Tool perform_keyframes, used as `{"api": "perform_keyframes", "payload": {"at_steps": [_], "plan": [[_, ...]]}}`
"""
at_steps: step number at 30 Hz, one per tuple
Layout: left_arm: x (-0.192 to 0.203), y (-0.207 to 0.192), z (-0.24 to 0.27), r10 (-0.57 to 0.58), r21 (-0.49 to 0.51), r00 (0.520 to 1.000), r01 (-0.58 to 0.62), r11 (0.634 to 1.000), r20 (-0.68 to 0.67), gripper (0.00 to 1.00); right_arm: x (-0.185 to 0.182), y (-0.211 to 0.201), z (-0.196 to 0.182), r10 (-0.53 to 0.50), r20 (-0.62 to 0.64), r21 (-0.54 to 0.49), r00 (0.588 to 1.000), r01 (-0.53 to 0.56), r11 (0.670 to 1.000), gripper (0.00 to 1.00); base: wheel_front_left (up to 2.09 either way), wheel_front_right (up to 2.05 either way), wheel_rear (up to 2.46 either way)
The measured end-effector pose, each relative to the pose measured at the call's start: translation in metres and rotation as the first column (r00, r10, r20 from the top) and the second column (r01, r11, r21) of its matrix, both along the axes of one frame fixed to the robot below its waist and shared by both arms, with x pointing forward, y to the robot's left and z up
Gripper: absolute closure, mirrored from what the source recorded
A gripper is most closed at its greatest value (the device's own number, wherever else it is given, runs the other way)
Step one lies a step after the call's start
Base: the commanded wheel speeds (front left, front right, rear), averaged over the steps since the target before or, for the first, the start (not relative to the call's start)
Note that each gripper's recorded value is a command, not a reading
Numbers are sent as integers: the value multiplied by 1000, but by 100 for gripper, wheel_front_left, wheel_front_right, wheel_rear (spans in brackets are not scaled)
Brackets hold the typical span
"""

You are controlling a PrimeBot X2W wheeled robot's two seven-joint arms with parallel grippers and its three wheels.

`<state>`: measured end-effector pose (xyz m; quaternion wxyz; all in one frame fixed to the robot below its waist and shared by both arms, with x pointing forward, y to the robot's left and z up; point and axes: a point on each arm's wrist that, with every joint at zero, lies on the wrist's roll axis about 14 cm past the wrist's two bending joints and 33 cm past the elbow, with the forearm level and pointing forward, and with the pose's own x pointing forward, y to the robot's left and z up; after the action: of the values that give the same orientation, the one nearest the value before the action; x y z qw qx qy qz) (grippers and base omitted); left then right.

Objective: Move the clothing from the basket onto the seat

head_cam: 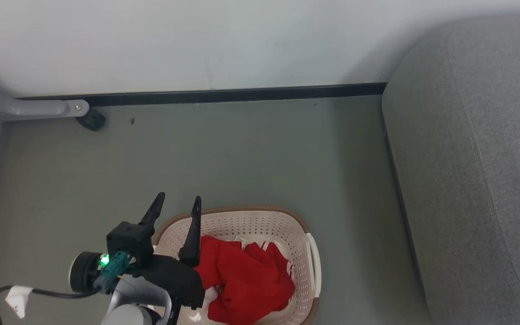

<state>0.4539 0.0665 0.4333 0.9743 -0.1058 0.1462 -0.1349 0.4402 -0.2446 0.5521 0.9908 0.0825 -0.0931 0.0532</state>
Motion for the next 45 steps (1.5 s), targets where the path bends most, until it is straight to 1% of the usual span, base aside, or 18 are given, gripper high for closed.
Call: {"api": "perform_keyframes", "payload": {"at_steps": [6, 13, 25, 32, 41, 45], "plan": [[7, -12, -44, -40, 30, 992, 44, 999, -123, 0, 19, -5, -9, -8, -13, -6, 1000, 8, 1000, 0, 0, 0, 0], [10, -30, -90, -96, 44, 964, 110, 993, -250, 0, 37, -12, -25, -19, -38, -27, 999, 18, 999, 0, 0, 0, 0], [0, -53, -166, -190, 66, 878, 242, 968, -439, 0, 61, -24, -54, -41, -91, -49, 995, 37, 998, 0, 0, 0, 0], [-3, -64, -198, -224, 63, 831, 295, 953, -509, 0, 68, -32, -69, -53, -123, -68, 991, 45, 997, 0, 0, 0, 0], [-19, -74, -241, -242, 56, 754, 345, 937, -610, 0, 77, -35, -85, -58, -147, -83, 987, 46, 995, 0, 0, 0, 0], [-17, -79, -253, -251, 57, 737, 365, 929, -627, 0, 76, -40, -93, -72, -169, -96, 983, 56, 994, 0, 0, 0, 0]]}}
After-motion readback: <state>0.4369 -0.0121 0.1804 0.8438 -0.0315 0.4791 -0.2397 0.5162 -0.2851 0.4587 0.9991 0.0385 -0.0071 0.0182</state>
